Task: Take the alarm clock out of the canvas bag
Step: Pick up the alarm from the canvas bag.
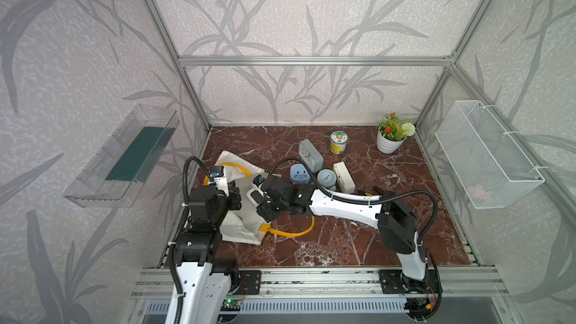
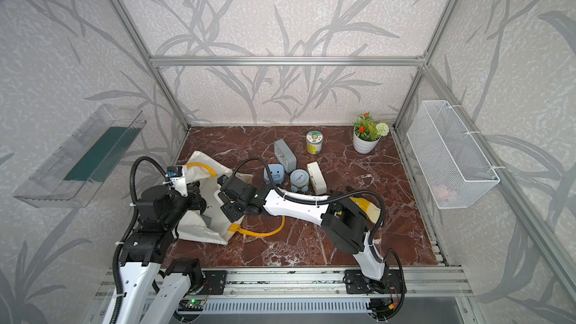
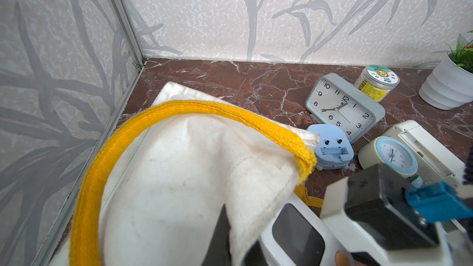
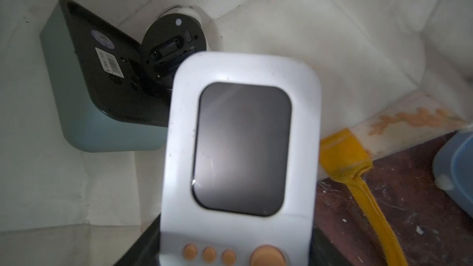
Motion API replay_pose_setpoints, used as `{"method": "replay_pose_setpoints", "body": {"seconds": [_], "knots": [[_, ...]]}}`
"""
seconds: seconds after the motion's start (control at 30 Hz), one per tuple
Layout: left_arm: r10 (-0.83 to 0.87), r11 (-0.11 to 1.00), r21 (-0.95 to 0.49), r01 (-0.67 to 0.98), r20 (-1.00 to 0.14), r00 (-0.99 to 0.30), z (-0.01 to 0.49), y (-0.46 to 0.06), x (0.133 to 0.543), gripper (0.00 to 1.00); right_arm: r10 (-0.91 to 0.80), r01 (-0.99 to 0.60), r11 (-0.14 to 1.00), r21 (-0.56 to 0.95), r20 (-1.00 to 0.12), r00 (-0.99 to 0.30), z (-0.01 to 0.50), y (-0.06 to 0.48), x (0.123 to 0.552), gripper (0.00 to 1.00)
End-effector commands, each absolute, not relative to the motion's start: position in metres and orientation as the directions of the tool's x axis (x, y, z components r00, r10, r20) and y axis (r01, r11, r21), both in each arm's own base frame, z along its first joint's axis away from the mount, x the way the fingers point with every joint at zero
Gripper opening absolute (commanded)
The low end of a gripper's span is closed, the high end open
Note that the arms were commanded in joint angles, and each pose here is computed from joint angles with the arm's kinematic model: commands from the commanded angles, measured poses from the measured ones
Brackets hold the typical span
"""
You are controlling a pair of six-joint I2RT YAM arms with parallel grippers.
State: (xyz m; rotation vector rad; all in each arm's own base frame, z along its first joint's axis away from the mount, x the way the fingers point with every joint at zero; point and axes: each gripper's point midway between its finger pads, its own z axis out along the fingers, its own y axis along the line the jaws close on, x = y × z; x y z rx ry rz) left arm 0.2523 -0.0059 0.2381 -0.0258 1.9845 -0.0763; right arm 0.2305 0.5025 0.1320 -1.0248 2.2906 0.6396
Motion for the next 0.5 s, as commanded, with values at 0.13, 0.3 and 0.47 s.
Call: {"method": "replay_pose_setpoints", "body": {"seconds": [0.13,0.3,0.47], "knots": [[-0.046,0.999,-0.048,-0.005,-0.917,-0.396,0.247,-0.001,0.248,0.0,-0.448,-0.805,0.559,0.197,-0.745,-0.493,0.18,0.496,0.236,0.42],[-0.043,0.999,-0.041,-0.013,-0.916,-0.399,0.246,0.0,0.248,0.0,-0.434,-0.807,0.569,0.157,-0.776,-0.457,0.188,0.484,0.241,0.42],[-0.043,0.999,-0.04,-0.015,-0.914,-0.403,0.245,0.001,0.248,0.0,-0.391,-0.806,0.577,0.134,-0.821,-0.416,0.201,0.468,0.25,0.42]]}}
